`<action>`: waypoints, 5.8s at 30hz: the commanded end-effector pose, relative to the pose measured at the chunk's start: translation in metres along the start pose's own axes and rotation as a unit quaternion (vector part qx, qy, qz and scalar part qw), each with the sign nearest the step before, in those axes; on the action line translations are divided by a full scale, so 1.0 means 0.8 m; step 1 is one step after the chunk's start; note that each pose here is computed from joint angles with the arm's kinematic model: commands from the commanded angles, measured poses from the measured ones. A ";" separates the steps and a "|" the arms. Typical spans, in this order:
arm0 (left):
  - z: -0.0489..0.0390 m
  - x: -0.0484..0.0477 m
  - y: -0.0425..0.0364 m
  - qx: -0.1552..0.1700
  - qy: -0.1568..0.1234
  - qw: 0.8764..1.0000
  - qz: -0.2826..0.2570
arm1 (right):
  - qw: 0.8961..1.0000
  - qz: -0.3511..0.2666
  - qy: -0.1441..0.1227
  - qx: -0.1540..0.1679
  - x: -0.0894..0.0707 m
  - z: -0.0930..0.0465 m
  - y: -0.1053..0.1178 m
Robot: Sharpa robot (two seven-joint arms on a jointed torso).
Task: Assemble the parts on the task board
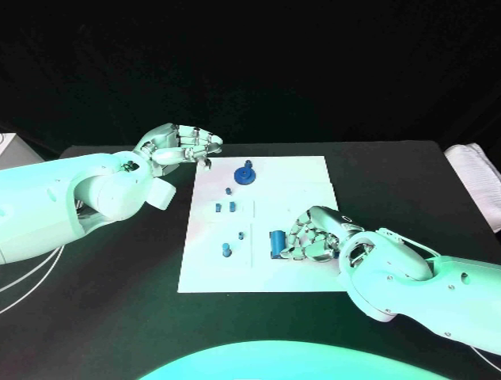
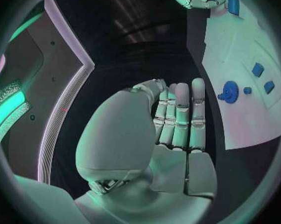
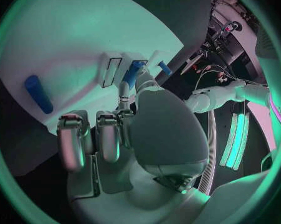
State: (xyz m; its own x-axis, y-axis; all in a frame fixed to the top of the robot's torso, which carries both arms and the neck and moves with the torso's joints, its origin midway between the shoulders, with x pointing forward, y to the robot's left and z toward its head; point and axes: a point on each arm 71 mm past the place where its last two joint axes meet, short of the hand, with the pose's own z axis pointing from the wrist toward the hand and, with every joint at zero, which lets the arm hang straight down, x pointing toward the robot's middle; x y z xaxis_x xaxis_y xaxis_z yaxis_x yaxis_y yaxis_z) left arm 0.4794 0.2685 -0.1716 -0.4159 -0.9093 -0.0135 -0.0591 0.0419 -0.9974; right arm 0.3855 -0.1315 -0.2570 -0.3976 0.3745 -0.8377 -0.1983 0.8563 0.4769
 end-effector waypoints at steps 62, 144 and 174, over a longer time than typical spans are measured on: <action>0.001 0.002 0.0023 0.000 0.005 1.000 -0.002 | 0.993 0.007 -0.036 0.110 -0.031 -0.059 -0.110; -0.002 0.003 0.0034 -0.010 0.013 1.000 -0.002 | 0.981 0.136 0.034 0.136 0.015 -0.017 -0.040; -0.003 0.002 0.0038 -0.013 0.013 1.000 -0.002 | 0.988 0.109 0.022 0.106 0.014 -0.012 -0.031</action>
State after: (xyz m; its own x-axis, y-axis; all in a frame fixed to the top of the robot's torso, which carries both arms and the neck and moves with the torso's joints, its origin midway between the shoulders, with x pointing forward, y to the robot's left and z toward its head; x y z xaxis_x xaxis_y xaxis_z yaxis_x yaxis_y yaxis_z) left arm 0.4769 0.2708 -0.1753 -0.4216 -0.9067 -0.0133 -0.0859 0.0545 -0.9948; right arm 0.3780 -0.1535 -0.2752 -0.4297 0.5761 -0.6953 0.1142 0.7985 0.5911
